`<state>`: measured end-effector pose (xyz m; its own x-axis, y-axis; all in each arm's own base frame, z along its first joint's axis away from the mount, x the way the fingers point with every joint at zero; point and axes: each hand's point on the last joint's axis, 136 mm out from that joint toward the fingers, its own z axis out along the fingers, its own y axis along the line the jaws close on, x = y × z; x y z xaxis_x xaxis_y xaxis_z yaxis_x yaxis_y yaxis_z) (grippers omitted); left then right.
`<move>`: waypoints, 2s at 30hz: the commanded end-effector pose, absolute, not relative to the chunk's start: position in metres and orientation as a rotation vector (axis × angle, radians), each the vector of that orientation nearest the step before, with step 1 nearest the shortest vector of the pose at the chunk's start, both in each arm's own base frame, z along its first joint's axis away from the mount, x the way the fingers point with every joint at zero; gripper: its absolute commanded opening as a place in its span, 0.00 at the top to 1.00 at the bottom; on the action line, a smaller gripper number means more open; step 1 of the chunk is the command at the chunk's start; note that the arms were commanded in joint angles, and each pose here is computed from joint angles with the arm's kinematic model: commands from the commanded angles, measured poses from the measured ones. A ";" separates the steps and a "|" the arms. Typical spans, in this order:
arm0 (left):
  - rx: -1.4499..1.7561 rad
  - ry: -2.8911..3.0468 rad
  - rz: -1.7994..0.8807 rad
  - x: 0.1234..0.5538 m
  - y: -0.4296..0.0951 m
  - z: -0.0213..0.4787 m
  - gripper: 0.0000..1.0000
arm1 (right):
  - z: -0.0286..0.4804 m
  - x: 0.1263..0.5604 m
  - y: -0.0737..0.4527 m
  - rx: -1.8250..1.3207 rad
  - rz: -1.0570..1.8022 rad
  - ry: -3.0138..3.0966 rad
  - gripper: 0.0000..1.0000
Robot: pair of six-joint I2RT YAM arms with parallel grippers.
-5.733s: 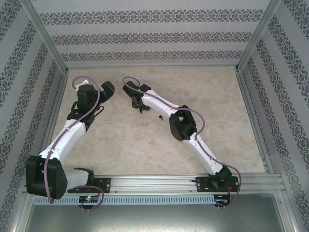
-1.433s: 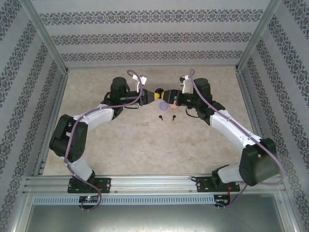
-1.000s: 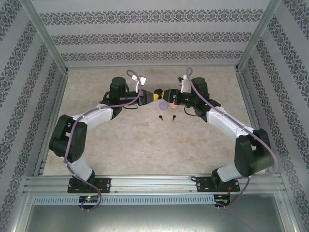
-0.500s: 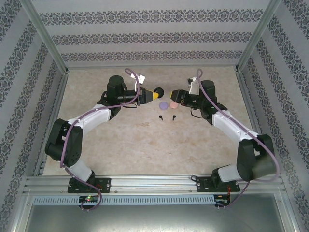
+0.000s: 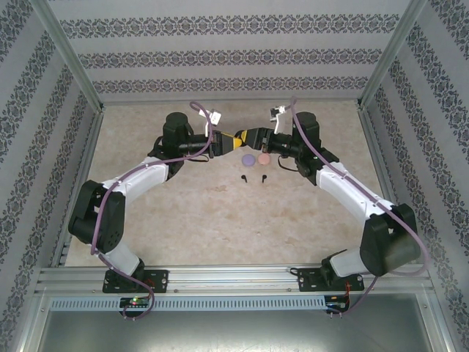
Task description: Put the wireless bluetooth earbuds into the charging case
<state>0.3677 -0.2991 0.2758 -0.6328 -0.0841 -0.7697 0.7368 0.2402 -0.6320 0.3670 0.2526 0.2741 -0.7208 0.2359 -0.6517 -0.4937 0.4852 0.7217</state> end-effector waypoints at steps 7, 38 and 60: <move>0.693 1.711 -1.482 0.357 -0.307 0.303 1.00 | 0.218 0.390 0.228 -0.070 1.233 2.093 0.56; 0.733 1.696 -1.517 0.351 -0.315 0.307 1.00 | 0.271 0.354 0.229 -0.227 1.426 1.963 0.63; 0.768 1.701 -1.529 0.342 -0.320 0.304 1.00 | 0.264 0.373 0.236 -0.181 1.415 1.979 0.74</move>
<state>0.3587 -0.3120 0.2829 -0.6298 -0.0509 -0.7751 0.7557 0.1907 -0.6266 0.3620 0.2361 0.2504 -0.7816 0.2407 -0.5755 -0.4590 0.4028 0.7918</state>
